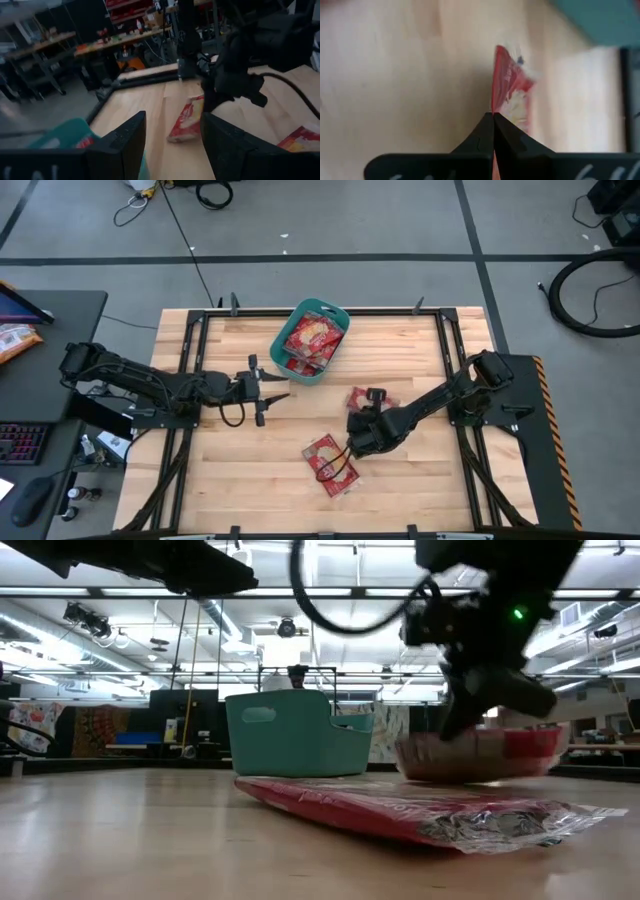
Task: Sort popcorn bags into baskets
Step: Put the popcorn bag into the green bin
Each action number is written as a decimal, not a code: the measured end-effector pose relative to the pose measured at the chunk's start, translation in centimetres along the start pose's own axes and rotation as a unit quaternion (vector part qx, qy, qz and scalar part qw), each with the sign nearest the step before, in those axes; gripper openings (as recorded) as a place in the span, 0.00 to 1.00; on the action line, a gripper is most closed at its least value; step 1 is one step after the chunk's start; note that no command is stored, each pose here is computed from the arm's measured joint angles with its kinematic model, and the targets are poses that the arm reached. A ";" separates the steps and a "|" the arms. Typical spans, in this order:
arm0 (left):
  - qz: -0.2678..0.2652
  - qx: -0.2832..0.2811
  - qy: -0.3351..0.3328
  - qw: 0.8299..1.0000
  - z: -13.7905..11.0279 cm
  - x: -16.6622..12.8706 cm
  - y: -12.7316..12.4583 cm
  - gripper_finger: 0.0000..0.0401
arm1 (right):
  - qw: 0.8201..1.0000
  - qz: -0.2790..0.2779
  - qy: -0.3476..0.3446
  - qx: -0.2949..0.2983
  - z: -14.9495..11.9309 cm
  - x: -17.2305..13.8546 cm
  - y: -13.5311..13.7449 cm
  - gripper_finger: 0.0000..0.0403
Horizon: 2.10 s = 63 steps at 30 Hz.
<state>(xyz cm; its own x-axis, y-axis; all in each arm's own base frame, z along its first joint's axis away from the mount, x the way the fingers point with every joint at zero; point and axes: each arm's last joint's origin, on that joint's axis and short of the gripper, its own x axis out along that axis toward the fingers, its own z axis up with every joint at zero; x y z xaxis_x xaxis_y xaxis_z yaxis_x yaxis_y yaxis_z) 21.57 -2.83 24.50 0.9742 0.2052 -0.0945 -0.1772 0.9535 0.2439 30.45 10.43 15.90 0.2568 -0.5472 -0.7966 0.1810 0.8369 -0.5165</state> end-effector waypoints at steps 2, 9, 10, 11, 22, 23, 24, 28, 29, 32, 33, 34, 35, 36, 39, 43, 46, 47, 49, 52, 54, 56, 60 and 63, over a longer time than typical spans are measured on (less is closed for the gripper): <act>-0.002 -0.020 0.009 1.000 -0.2 0.0 0.0 0.48 | 1.000 -0.017 -0.012 -0.018 1.0 -0.7 -0.5 0.01; -0.003 -0.108 0.036 0.994 -0.7 0.0 -0.2 0.48 | 0.992 -0.089 -0.039 -0.077 4.0 -2.0 -3.2 0.01; -0.003 -0.122 0.038 0.992 -0.8 0.0 -0.2 0.48 | 0.991 -0.097 -0.038 -0.085 4.3 -2.1 -3.7 0.01; -0.003 -0.133 0.042 0.990 -0.8 0.0 -0.2 0.48 | 0.990 -0.105 -0.038 -0.091 4.7 -2.2 -4.1 0.01; 0.002 -0.196 0.081 0.977 -1.6 -0.1 -0.3 0.48 | 0.968 -0.223 -0.019 -0.116 7.9 -1.0 -10.0 0.01; 0.002 -0.198 0.080 0.977 -1.6 -0.1 -0.3 0.48 | 0.967 -0.227 -0.018 -0.114 8.2 -0.7 -10.6 0.01; 0.002 -0.199 0.080 0.977 -1.6 -0.1 -0.3 0.48 | 0.966 -0.231 -0.017 -0.114 8.5 -0.3 -11.2 0.01; 0.001 -0.198 0.077 0.977 -1.3 -0.1 -0.3 0.48 | 0.969 -0.216 -0.029 -0.119 9.8 1.4 -13.4 0.01; 0.000 -0.197 0.071 0.978 -0.9 -0.1 -0.2 0.48 | 0.970 -0.209 -0.037 -0.120 10.1 1.9 -13.9 0.01; -0.013 -0.185 0.054 0.981 0.1 -0.8 -0.3 0.48 | 0.968 -0.204 -0.061 -0.130 10.7 3.2 -15.2 0.01; -0.019 -0.178 0.049 0.983 0.3 -1.1 -0.3 0.48 | 0.967 -0.205 -0.074 -0.132 11.0 3.5 -15.6 0.01; -0.024 -0.172 0.042 0.984 0.6 -1.5 -0.3 0.48 | 0.965 -0.205 -0.088 -0.136 11.3 3.8 -15.9 0.01; -0.030 -0.171 0.034 0.984 0.9 -1.9 -0.3 0.48 | 0.963 -0.207 -0.102 -0.140 11.5 4.1 -16.3 0.01; -0.032 -0.168 0.023 0.985 1.3 -2.3 -0.2 0.48 | 0.960 -0.211 -0.117 -0.143 11.8 4.4 -16.7 0.01; -0.027 -0.156 0.007 0.987 1.8 -3.4 0.0 0.48 | 0.950 -0.215 -0.167 -0.155 12.3 5.3 -18.0 0.01; 0.004 -0.142 0.004 0.990 1.3 -4.1 0.2 0.48 | 0.945 -0.139 -0.232 -0.185 12.1 6.8 -19.5 0.03; 0.035 -0.139 0.006 0.990 0.9 -4.3 0.5 0.48 | 0.944 -0.099 -0.249 -0.191 11.6 8.1 -20.4 0.06; 0.043 -0.137 0.007 0.990 0.9 -4.4 0.5 0.48 | 0.947 -0.095 -0.241 -0.192 11.2 8.6 -20.7 0.08; 0.047 -0.133 0.005 0.990 0.9 -4.4 0.6 0.48 | 0.951 -0.095 -0.222 -0.194 10.5 9.7 -21.1 0.10; 0.047 -0.127 0.007 0.991 0.9 -4.4 0.6 0.48 | 0.960 -0.114 -0.180 -0.182 9.4 11.0 -22.0 0.14; 0.047 -0.125 0.007 0.991 0.9 -4.4 0.6 0.48 | 0.966 -0.129 -0.159 -0.157 8.9 11.4 -22.6 0.15; 0.047 -0.125 0.007 0.991 0.9 -4.4 0.6 0.48 | 0.973 -0.132 -0.140 -0.129 8.6 11.6 -22.7 0.15; 0.047 -0.125 0.008 0.991 0.9 -4.4 0.6 0.48 | 0.980 -0.134 -0.115 -0.094 8.3 11.6 -22.2 0.16; 0.047 -0.124 0.009 0.991 0.9 -4.4 0.6 0.48 | 0.981 -0.109 -0.118 -0.110 8.4 11.3 -21.0 0.16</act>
<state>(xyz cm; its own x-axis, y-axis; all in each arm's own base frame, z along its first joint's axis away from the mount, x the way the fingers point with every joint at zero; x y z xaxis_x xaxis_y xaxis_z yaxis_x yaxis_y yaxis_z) 17.32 -3.37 25.87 0.9493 0.2978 -0.1008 -0.2985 0.9544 0.0086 37.48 -13.40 20.41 0.4526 -0.6786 -0.5785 0.0541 0.6685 -0.7418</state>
